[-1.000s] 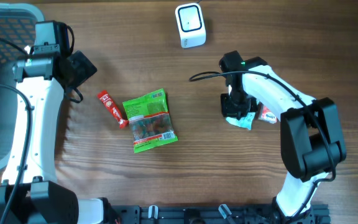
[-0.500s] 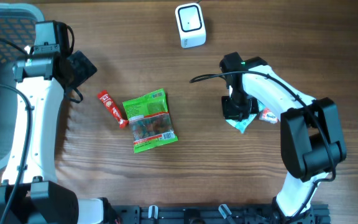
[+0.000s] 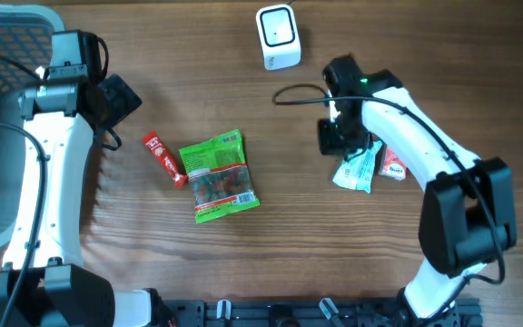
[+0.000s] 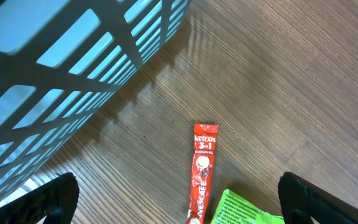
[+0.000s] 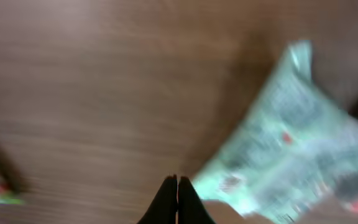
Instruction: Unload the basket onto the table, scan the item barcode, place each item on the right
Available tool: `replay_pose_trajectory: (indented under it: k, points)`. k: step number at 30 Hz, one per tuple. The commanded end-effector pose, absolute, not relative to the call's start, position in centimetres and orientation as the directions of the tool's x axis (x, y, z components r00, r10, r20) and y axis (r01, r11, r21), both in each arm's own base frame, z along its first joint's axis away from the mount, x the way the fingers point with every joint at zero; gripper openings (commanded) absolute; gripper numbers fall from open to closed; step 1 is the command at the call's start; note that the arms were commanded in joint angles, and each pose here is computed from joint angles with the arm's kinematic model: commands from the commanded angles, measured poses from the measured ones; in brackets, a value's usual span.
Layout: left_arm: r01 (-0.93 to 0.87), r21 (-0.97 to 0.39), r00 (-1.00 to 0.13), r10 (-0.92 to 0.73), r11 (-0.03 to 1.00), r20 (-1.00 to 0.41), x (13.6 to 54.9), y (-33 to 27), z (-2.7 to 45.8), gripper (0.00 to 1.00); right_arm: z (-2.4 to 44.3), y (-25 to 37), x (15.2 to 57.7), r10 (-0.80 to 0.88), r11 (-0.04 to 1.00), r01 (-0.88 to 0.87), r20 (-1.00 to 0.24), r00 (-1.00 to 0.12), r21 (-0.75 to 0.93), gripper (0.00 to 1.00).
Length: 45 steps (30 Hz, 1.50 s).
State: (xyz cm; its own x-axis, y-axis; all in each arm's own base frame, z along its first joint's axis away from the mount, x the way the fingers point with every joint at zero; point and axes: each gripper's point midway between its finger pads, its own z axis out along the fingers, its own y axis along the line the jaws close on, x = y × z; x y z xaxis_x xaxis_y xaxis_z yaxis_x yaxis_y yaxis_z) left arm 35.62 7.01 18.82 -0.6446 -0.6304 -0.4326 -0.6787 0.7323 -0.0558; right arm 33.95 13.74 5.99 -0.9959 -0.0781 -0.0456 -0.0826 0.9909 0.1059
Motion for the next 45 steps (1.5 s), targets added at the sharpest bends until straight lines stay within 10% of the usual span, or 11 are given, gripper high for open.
replay_pose_trajectory:
  k: [1, 20, 29, 33, 45]
  points:
    - [-0.686, -0.055, -0.629, -0.629, 0.726, -0.456, 35.8, 7.6, 19.6, 1.0, 5.4, 15.3, 34.4, -0.03, 0.981, -0.045, -0.08, -0.996, 0.186, 0.04]
    - [-0.686, -0.055, -0.629, -0.629, 0.726, -0.456, 35.8, 7.6, 19.6, 1.0, 0.1, 2.6, 31.2, 0.021, 0.963, 0.028, -0.027, -0.999, -0.269, 0.04]
    - [-0.686, -0.055, -0.629, -0.629, 0.726, -0.456, 35.8, 7.6, 19.6, 1.0, 7.3, 19.8, 35.7, -0.186, 0.842, -0.268, -0.214, -0.959, 0.469, 0.27]
    - [-0.686, -0.055, -0.629, -0.629, 0.726, -0.456, 35.8, 7.6, 19.6, 1.0, 7.0, 25.8, 34.9, -0.292, 0.825, -0.402, -0.31, -0.905, 0.398, 0.49]
    - [-0.686, -0.055, -0.629, -0.629, 0.726, -0.456, 35.8, 7.6, 19.6, 1.0, 3.5, 36.8, 30.0, -0.527, 0.766, -0.634, -0.465, -0.712, 0.103, 0.61]
